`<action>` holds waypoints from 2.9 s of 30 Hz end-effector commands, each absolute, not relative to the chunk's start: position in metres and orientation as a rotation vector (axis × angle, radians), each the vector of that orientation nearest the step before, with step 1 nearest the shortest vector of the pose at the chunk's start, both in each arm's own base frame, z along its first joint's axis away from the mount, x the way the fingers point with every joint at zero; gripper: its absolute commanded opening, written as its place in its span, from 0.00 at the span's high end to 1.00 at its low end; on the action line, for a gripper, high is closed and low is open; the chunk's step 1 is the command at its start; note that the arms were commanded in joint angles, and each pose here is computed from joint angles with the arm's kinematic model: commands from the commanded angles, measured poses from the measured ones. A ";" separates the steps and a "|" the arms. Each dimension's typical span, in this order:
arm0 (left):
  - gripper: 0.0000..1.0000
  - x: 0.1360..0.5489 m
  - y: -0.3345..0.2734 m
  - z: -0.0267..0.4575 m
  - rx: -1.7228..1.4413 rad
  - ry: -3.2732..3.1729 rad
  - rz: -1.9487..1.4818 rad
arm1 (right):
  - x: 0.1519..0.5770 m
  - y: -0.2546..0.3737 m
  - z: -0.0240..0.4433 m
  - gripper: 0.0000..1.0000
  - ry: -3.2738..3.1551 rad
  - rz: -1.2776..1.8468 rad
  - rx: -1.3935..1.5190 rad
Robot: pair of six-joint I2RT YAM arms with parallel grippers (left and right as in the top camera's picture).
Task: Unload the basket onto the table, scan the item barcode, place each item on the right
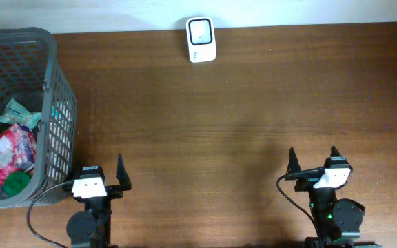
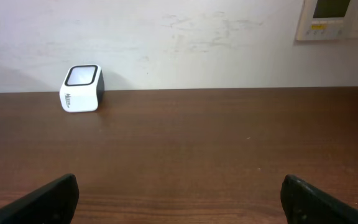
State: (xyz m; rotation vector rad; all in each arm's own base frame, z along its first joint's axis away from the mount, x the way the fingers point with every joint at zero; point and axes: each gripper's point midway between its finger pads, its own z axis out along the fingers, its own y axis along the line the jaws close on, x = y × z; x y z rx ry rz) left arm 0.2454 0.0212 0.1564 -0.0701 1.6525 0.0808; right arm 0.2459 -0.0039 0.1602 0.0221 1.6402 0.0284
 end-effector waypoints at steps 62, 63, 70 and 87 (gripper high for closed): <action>0.01 0.306 -0.015 0.385 0.151 1.998 -0.113 | 0.246 -0.004 0.157 0.01 1.645 0.033 0.035; 0.01 0.311 -0.015 0.383 0.147 2.048 -0.121 | 0.246 -0.004 0.157 0.01 1.645 0.033 0.034; 0.01 0.333 -0.015 0.375 0.144 2.159 -0.153 | 0.246 -0.004 0.157 0.01 1.645 0.033 0.035; 0.01 0.365 0.094 0.413 -0.425 2.217 0.042 | 0.246 -0.004 0.157 0.01 1.645 0.033 0.034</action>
